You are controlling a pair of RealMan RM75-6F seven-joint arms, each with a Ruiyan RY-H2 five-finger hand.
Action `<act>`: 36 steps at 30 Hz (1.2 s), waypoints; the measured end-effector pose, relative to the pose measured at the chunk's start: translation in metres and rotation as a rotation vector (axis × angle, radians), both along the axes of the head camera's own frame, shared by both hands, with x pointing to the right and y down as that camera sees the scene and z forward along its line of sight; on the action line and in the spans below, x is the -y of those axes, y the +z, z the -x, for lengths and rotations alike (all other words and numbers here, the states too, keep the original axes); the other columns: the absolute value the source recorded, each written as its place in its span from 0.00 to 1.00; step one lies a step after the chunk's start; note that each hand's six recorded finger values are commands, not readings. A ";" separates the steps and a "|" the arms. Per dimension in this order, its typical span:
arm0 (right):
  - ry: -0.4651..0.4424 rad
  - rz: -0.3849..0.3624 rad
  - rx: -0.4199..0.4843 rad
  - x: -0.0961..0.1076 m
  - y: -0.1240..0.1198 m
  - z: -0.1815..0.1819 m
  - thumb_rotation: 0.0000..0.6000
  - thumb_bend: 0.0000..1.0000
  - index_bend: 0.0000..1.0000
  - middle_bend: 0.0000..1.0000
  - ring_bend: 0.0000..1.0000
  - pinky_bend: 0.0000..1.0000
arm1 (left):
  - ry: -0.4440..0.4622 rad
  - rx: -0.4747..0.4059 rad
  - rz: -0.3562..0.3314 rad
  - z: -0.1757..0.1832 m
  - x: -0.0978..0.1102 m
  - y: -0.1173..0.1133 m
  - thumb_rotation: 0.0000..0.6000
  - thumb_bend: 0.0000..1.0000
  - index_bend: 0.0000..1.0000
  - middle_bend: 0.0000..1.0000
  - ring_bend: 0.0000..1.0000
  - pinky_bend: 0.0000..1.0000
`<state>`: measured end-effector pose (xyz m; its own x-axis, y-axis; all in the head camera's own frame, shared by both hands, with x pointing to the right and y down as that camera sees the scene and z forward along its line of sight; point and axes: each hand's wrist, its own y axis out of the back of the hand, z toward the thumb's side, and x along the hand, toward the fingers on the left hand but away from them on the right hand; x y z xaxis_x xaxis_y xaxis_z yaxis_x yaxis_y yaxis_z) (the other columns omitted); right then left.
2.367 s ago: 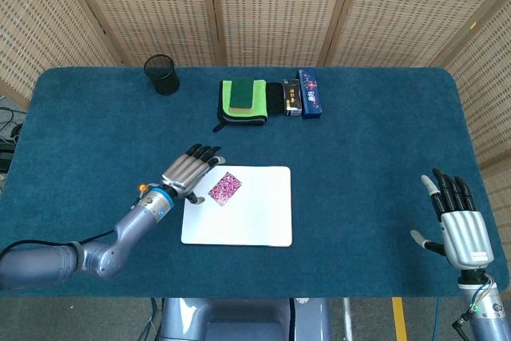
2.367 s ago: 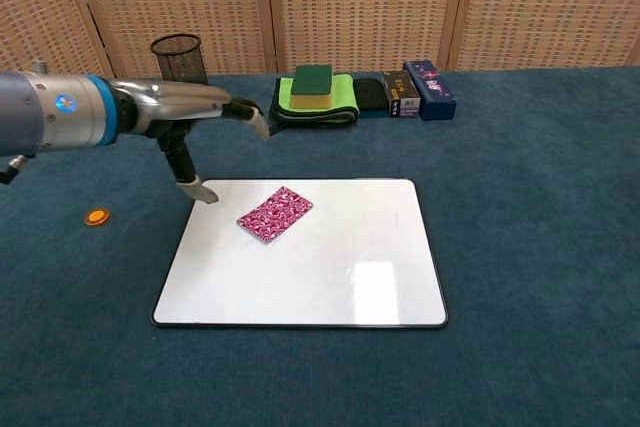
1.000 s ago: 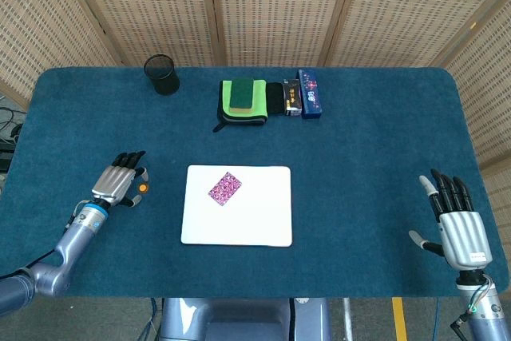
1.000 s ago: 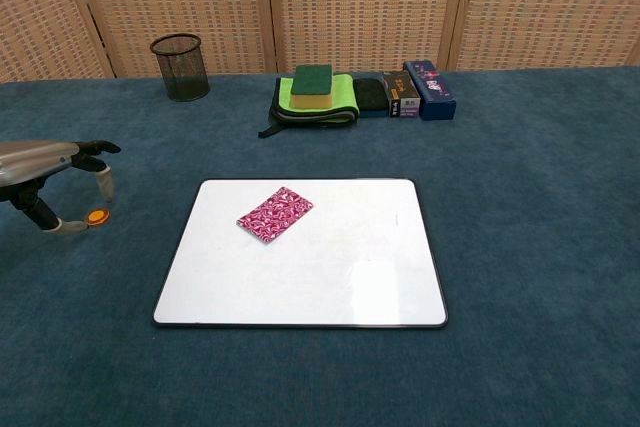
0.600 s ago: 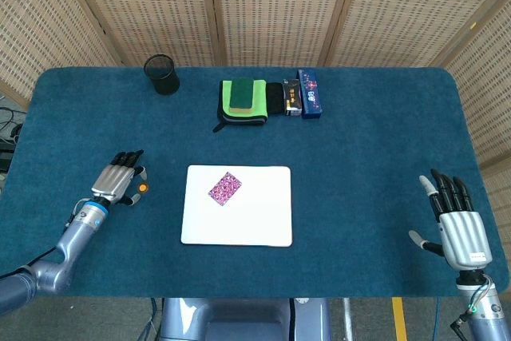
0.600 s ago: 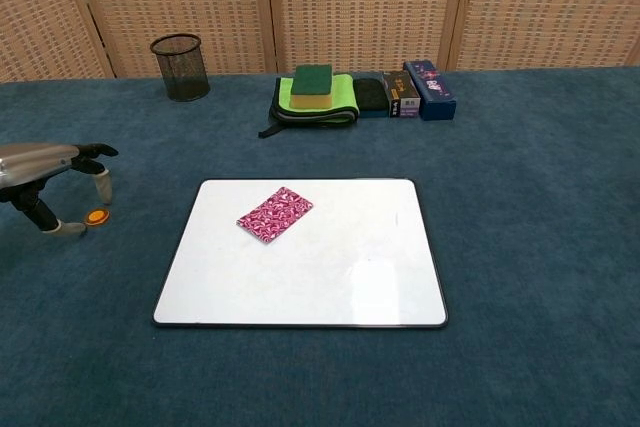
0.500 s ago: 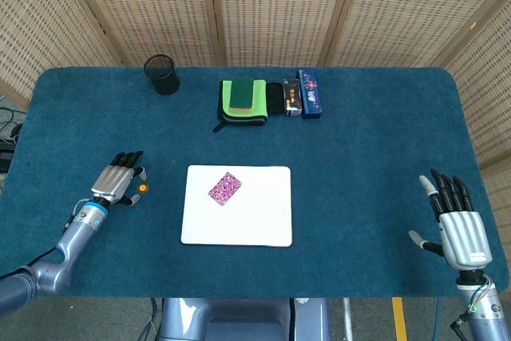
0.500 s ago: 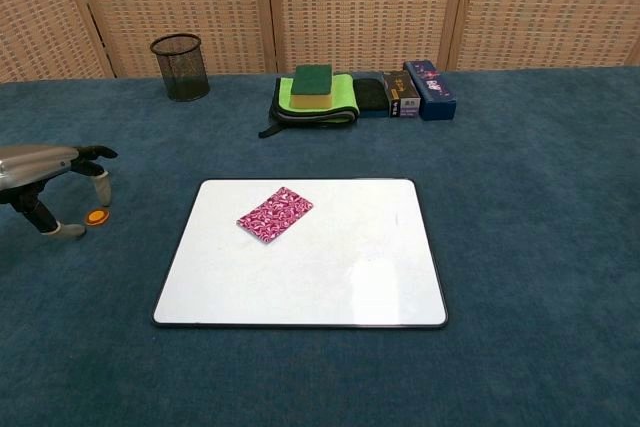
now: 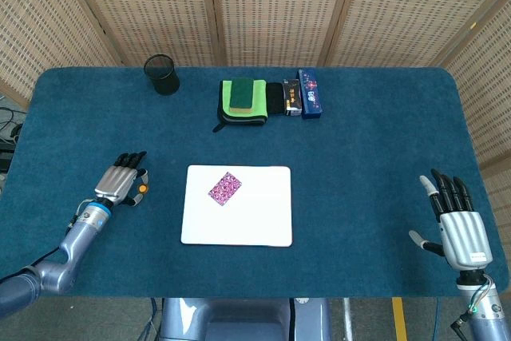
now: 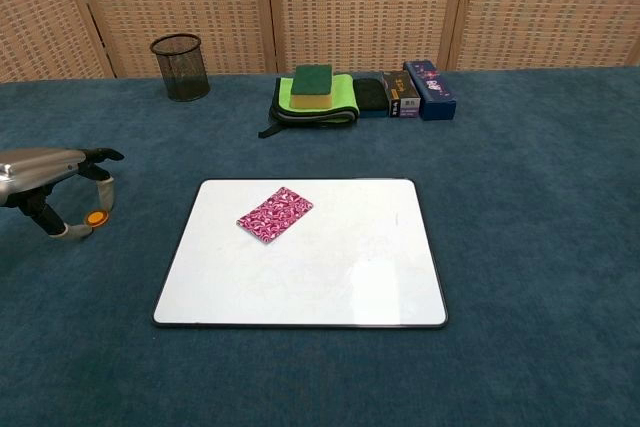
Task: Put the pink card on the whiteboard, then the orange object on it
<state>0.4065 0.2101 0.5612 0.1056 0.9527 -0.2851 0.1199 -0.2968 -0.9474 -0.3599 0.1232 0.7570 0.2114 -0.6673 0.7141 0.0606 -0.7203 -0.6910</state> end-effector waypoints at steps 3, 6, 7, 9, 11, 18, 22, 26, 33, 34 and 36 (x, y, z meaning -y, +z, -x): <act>0.000 0.000 0.001 0.000 0.000 0.000 1.00 0.00 0.00 0.00 0.00 0.00 | -0.005 -0.003 -0.008 0.000 0.001 -0.001 1.00 0.38 0.57 0.00 0.00 0.00; 0.000 -0.001 0.002 0.000 0.000 0.000 1.00 0.00 0.00 0.00 0.00 0.00 | -0.007 -0.006 -0.015 0.000 0.002 -0.002 1.00 0.38 0.57 0.00 0.00 0.00; 0.000 -0.001 0.002 0.000 0.000 0.000 1.00 0.00 0.00 0.00 0.00 0.00 | -0.008 -0.008 -0.017 0.000 0.002 -0.003 1.00 0.38 0.57 0.00 0.00 0.00; 0.000 0.000 0.002 0.000 0.000 0.000 1.00 0.00 0.00 0.00 0.00 0.00 | -0.010 -0.014 -0.024 -0.002 0.005 -0.005 1.00 0.38 0.57 0.00 0.00 0.00; 0.000 0.000 0.002 0.000 0.000 0.000 1.00 0.00 0.00 0.00 0.00 0.00 | -0.010 -0.023 -0.031 -0.004 0.008 -0.008 1.00 0.37 0.57 0.00 0.00 0.00; -0.002 0.001 -0.001 0.000 0.000 0.001 1.00 0.00 0.00 0.00 0.00 0.00 | 0.009 -0.091 -0.072 -0.030 0.027 -0.029 1.00 0.36 0.57 0.00 0.00 0.00; -0.002 0.001 0.000 0.000 0.000 0.001 1.00 0.00 0.00 0.00 0.00 0.00 | 0.041 -0.155 -0.066 -0.064 0.035 -0.043 1.00 0.35 0.57 0.00 0.00 0.00; -0.001 0.001 0.001 0.000 0.000 0.001 1.00 0.00 0.00 0.00 0.00 0.00 | 0.096 -0.180 -0.060 -0.102 0.046 -0.052 1.00 0.35 0.57 0.00 0.00 0.00; 0.009 0.004 0.005 0.001 0.001 -0.002 1.00 0.00 0.00 0.00 0.00 0.00 | 0.127 -0.199 -0.025 -0.154 0.052 -0.048 1.00 0.35 0.57 0.00 0.00 0.00; 0.011 0.005 0.007 0.001 0.001 -0.002 1.00 0.00 0.00 0.00 0.00 0.00 | 0.131 -0.198 -0.021 -0.159 0.051 -0.046 1.00 0.35 0.57 0.00 0.00 0.00; 0.014 0.007 0.011 0.001 0.001 -0.003 1.00 0.00 0.00 0.00 0.00 0.00 | 0.132 -0.193 -0.007 -0.171 0.048 -0.040 1.00 0.35 0.57 0.00 0.00 0.00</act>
<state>0.4097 0.2089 0.5619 0.0953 0.9522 -0.2903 0.1349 -0.3012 -0.9440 -0.1892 0.0752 0.7165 0.4295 -0.6299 0.6471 0.0198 -0.7099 -0.7041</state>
